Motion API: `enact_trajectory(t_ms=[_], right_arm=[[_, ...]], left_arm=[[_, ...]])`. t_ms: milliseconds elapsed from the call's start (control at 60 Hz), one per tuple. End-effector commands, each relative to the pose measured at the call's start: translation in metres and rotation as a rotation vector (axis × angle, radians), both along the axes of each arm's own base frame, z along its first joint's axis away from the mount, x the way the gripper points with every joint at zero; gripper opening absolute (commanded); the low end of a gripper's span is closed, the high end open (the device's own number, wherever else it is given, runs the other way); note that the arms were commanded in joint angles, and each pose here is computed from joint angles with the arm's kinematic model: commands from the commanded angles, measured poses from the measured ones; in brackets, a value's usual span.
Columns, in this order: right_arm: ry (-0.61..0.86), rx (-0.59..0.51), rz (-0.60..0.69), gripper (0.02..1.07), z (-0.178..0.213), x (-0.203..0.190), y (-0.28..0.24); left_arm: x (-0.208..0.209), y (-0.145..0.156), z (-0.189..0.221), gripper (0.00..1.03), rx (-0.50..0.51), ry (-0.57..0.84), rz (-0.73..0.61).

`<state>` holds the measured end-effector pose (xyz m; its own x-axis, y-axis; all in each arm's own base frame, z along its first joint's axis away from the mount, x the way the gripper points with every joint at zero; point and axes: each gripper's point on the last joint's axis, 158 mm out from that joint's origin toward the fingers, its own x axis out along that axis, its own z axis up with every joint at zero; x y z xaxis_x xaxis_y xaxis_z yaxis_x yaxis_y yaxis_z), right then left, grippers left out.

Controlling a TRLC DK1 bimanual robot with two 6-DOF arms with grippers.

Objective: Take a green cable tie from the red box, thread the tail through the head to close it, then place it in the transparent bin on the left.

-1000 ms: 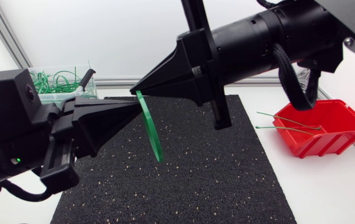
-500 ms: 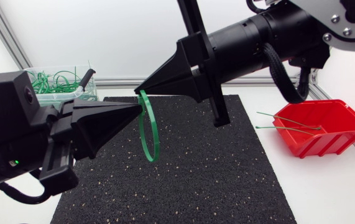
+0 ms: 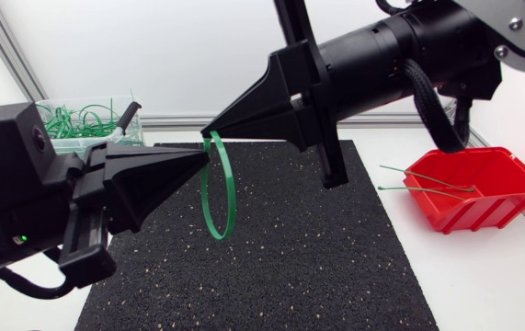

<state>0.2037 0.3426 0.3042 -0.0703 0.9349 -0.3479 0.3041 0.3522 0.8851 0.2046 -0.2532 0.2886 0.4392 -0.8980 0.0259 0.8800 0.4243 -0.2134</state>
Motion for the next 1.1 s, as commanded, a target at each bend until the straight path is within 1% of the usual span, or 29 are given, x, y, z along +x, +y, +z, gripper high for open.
enact_trajectory(t_ms=[0, 117, 200, 367, 500, 600, 717, 750, 800, 867, 1033, 1083], right_arm=[[0.061, -0.05, -0.004, 0.08, -0.023, -0.001, 0.003], [0.048, -0.055, 0.005, 0.08, -0.025, 0.0, 0.006], [0.044, -0.059, 0.004, 0.15, -0.028, 0.003, 0.006], [0.03, -0.055, 0.01, 0.16, -0.025, 0.001, 0.005], [0.012, -0.045, 0.014, 0.21, -0.019, -0.003, 0.001], [0.009, -0.045, 0.011, 0.22, -0.018, -0.003, 0.0], [0.009, -0.042, 0.039, 0.35, -0.018, -0.009, 0.0], [0.01, -0.039, 0.047, 0.37, -0.017, -0.011, -0.001], [0.006, -0.038, 0.054, 0.37, -0.017, -0.013, -0.002], [-0.005, -0.037, 0.061, 0.41, -0.016, -0.015, -0.003], [-0.038, -0.019, 0.059, 0.42, -0.005, -0.019, -0.009], [-0.05, -0.015, 0.061, 0.45, -0.002, -0.021, -0.011]], left_arm=[[0.0, 0.001, 0.007, 0.04, -0.007, -0.057, 0.003], [0.0, 0.0, 0.006, 0.04, -0.005, -0.054, 0.003], [0.0, 0.0, 0.006, 0.04, -0.004, -0.053, 0.003], [0.001, -0.001, 0.004, 0.04, 0.002, -0.051, 0.003], [0.003, -0.001, 0.002, 0.04, 0.006, -0.047, 0.005], [0.004, -0.002, 0.001, 0.04, 0.01, -0.045, 0.006], [0.006, -0.001, 0.001, 0.04, 0.011, -0.042, 0.011], [0.007, -0.001, 0.001, 0.04, 0.011, -0.042, 0.012], [0.008, -0.002, 0.0, 0.04, 0.015, -0.04, 0.012], [0.009, -0.002, -0.001, 0.04, 0.017, -0.038, 0.014], [0.01, -0.003, -0.004, 0.04, 0.024, -0.032, 0.014], [0.011, -0.003, -0.005, 0.04, 0.027, -0.034, 0.014]])
